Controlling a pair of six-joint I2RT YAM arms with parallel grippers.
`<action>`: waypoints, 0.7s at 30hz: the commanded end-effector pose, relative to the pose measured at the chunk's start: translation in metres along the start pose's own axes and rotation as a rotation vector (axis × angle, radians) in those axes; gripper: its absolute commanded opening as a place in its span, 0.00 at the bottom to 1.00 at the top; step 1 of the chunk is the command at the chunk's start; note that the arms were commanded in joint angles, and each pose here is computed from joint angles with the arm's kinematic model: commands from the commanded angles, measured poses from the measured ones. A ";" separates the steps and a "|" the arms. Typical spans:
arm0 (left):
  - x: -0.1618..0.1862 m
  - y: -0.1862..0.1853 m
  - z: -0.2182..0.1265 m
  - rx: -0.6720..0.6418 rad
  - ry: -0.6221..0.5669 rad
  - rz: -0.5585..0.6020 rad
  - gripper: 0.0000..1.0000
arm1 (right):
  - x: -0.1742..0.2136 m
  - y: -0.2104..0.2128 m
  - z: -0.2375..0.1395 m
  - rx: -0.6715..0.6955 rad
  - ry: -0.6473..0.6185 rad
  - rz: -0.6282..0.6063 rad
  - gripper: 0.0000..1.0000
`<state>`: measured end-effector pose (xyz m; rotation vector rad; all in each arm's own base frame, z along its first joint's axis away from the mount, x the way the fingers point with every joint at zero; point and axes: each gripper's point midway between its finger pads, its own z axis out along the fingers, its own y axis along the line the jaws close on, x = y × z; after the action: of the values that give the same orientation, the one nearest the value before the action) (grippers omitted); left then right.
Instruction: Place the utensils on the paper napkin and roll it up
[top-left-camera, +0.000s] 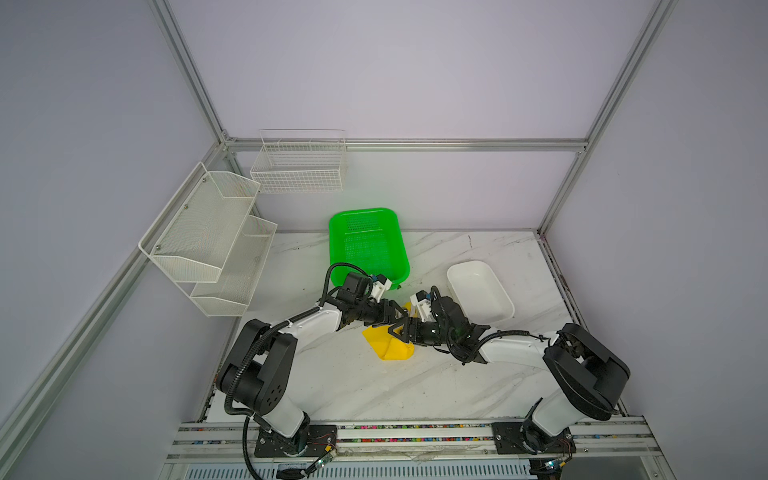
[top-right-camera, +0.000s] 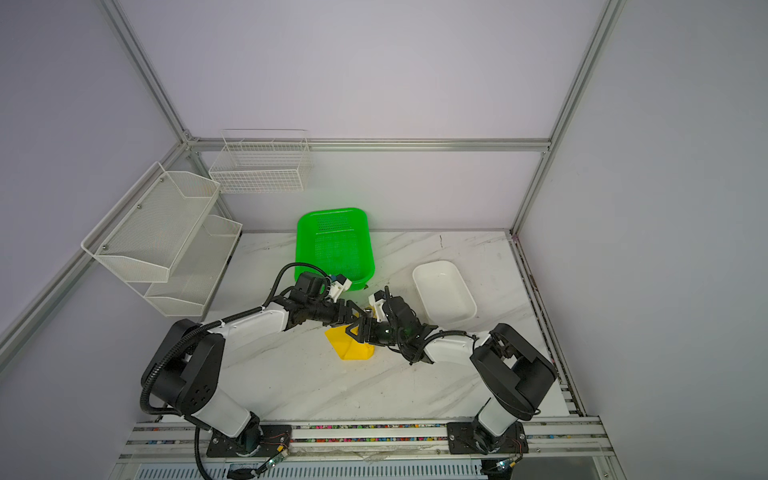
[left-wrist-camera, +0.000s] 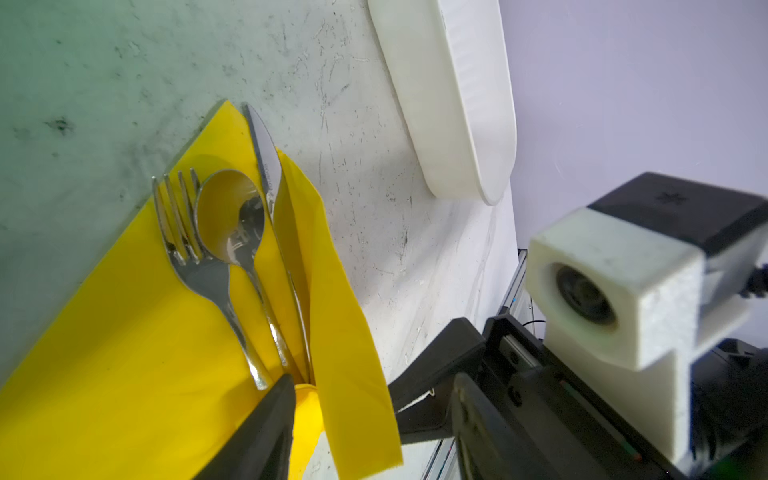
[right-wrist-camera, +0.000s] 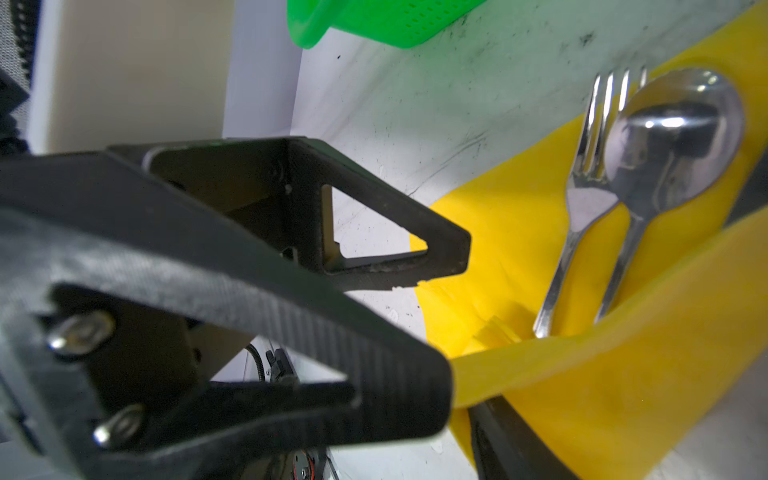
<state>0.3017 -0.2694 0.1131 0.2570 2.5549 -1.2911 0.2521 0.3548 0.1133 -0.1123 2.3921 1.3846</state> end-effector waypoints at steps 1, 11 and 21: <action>0.019 -0.021 0.003 0.076 0.117 0.028 0.60 | -0.042 0.026 -0.003 -0.089 -0.147 -0.023 0.65; 0.025 -0.017 0.011 0.088 0.167 0.031 0.57 | -0.039 0.021 -0.002 -0.078 -0.138 -0.014 0.65; 0.037 0.001 0.018 0.007 0.237 0.044 0.52 | -0.041 0.023 0.000 -0.083 -0.139 -0.019 0.65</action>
<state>0.2982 -0.2725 0.0932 0.3517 2.6428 -1.2987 0.2491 0.3559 0.1037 -0.1187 2.4243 1.3868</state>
